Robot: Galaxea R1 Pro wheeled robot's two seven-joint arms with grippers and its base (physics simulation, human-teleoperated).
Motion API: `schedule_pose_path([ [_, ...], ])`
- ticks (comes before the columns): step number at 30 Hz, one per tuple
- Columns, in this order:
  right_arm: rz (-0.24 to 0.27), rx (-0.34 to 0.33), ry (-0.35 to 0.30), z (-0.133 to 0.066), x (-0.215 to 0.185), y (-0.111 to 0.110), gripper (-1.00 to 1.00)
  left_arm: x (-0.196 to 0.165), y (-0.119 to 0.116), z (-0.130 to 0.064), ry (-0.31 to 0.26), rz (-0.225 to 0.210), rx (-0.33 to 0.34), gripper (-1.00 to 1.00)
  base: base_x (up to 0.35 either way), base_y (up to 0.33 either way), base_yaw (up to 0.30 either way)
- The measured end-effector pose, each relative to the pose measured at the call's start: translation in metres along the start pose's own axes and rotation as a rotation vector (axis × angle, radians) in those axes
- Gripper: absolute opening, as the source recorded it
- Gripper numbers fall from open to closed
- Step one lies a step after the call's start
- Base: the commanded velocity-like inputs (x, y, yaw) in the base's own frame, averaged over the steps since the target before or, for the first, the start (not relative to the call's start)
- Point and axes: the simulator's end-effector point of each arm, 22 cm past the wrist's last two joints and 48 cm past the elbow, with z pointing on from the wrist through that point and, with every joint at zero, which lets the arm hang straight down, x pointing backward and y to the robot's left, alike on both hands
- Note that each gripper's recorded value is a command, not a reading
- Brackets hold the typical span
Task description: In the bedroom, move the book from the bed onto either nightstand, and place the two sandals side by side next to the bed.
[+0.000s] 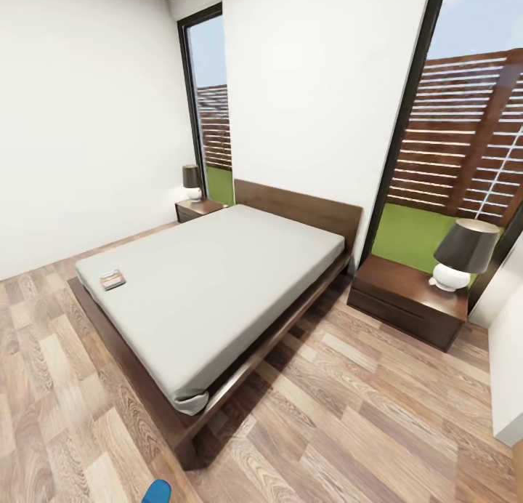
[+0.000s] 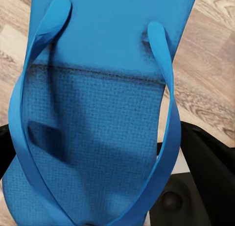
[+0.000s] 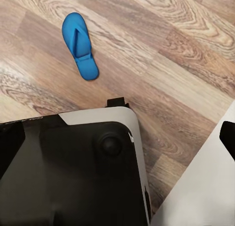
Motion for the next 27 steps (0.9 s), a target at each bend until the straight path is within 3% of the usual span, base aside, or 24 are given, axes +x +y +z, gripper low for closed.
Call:
schedule_pose_path([
  [12,0.0,0.001,0.0,0.0,0.0001,0.0,1.0,0.0001,0.0,0.0,0.0,0.0,0.0,-1.0,0.0,0.0,0.146],
  [27,0.0,0.001,0.0,0.0,0.0001,-0.0002,1.0,0.0001,0.0,0.0,0.0,0.0,0.0,-1.0,-0.003,0.0,0.02],
])
